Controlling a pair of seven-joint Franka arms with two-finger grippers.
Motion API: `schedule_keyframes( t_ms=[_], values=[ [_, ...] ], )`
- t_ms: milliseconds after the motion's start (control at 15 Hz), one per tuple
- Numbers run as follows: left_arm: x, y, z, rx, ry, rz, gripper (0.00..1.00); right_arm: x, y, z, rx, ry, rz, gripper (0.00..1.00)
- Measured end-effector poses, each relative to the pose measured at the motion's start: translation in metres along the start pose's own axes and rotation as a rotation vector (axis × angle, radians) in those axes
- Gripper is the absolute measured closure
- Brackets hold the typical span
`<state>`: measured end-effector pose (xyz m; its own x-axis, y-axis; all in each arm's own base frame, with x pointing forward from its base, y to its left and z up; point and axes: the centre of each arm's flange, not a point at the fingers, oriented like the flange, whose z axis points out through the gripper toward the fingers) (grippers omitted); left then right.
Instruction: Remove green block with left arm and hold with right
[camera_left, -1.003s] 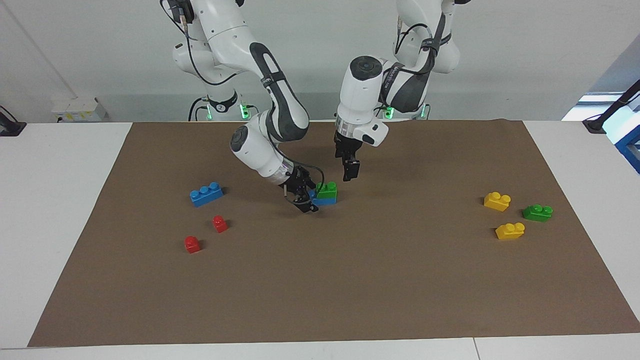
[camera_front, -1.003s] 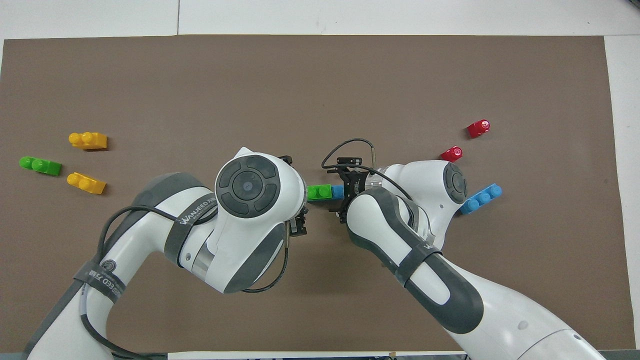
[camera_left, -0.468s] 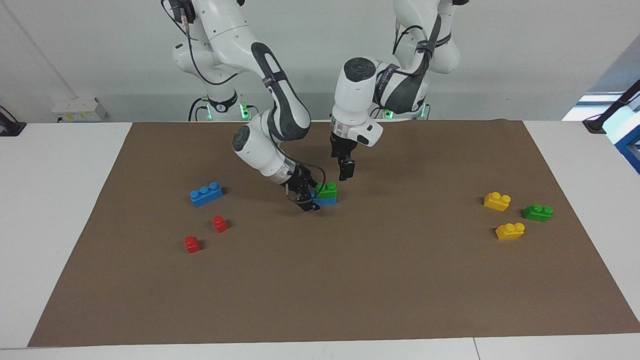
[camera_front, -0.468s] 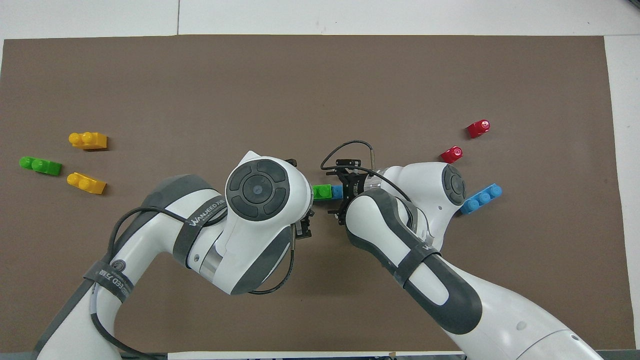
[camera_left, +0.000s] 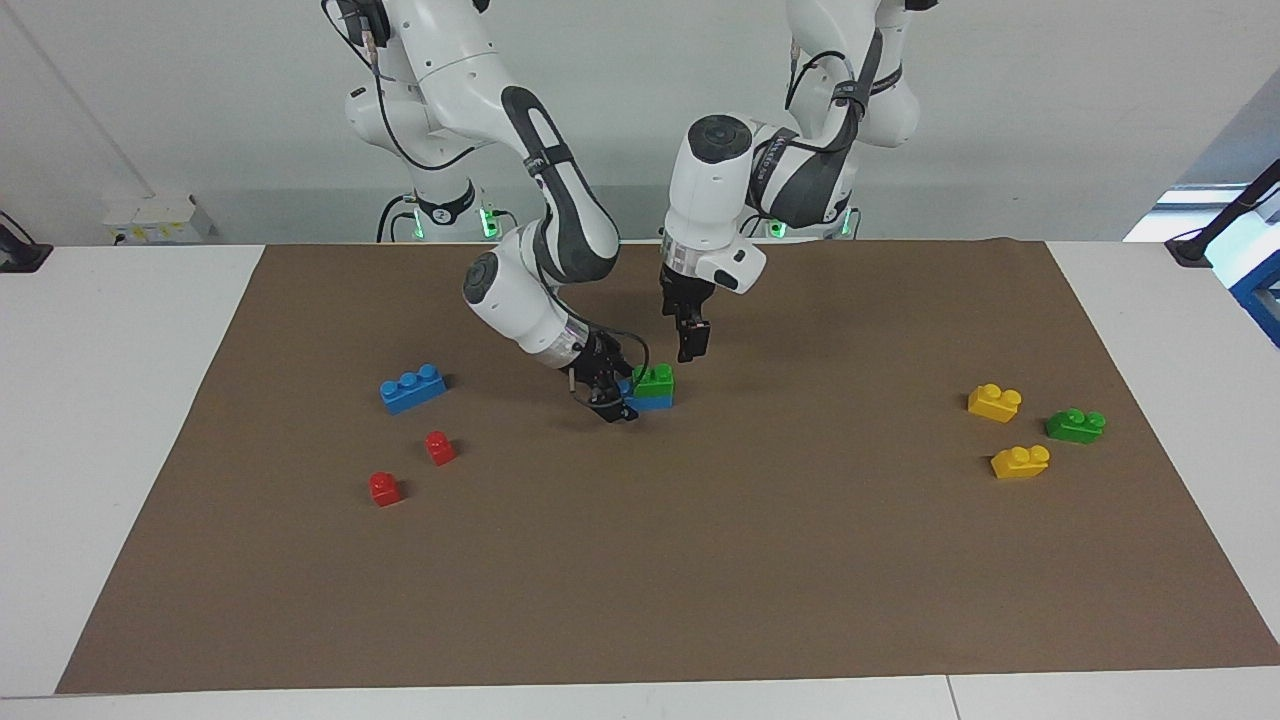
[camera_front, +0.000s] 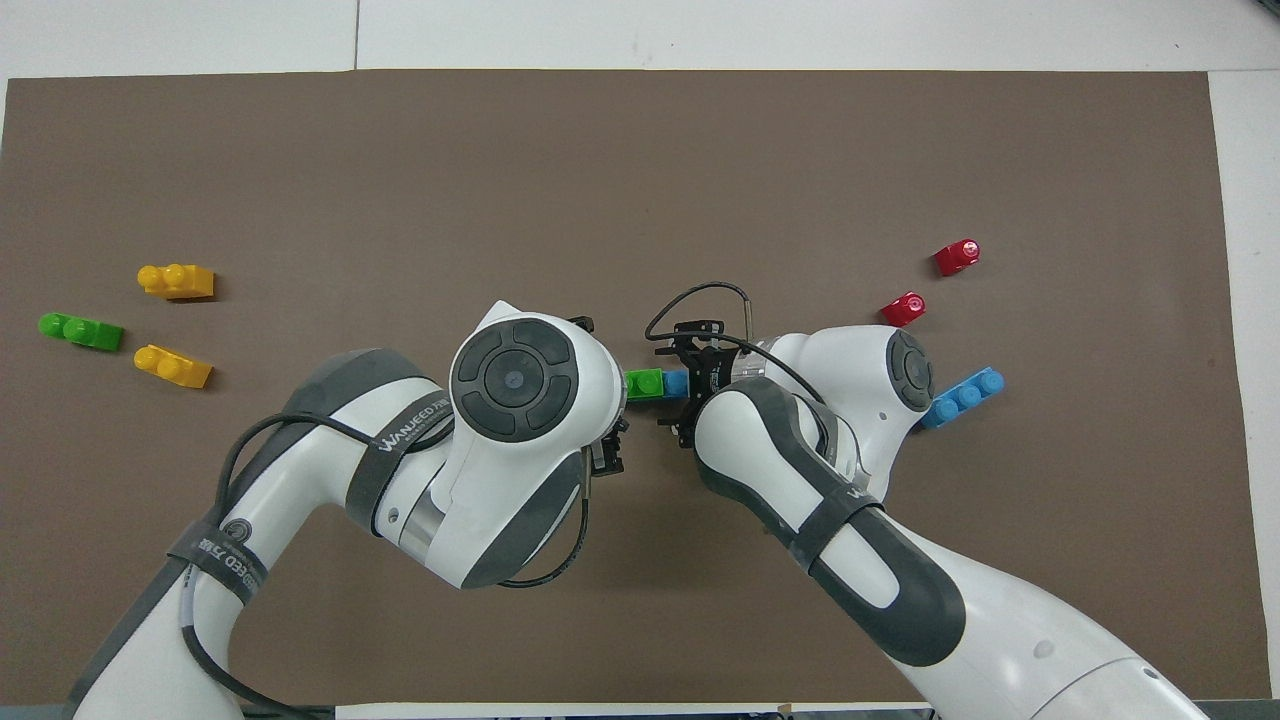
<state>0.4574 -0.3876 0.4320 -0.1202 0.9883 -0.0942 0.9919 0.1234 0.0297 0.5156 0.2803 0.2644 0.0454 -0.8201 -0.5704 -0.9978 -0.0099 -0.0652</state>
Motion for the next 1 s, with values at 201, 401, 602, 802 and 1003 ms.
schedule_keyframes(
  t_ms=[201,401,602,802,1003],
  values=[
    [0.0001,0.0003,0.0,-0.001,-0.001,-0.001,0.0,0.0028,-0.0004,-0.0007,0.001,0.002,0.004,0.2],
    [0.0003,0.0009,-0.0002,-0.003,-0.002,-0.005,0.0,0.0049,-0.0006,-0.0011,0.002,0.004,0.008,0.41],
    [0.0004,0.0014,-0.0003,-0.004,-0.004,-0.011,0.0,0.0068,-0.0015,-0.0021,0.003,0.004,0.011,0.54],
    [0.0004,0.0015,-0.0005,-0.005,-0.005,-0.023,0.0,0.0069,-0.0015,-0.0022,0.004,0.005,0.011,0.65],
    [-0.0002,0.002,-0.0006,-0.009,-0.009,-0.028,0.0,0.0071,-0.0019,-0.0025,0.007,0.006,0.012,0.65]
  ],
)
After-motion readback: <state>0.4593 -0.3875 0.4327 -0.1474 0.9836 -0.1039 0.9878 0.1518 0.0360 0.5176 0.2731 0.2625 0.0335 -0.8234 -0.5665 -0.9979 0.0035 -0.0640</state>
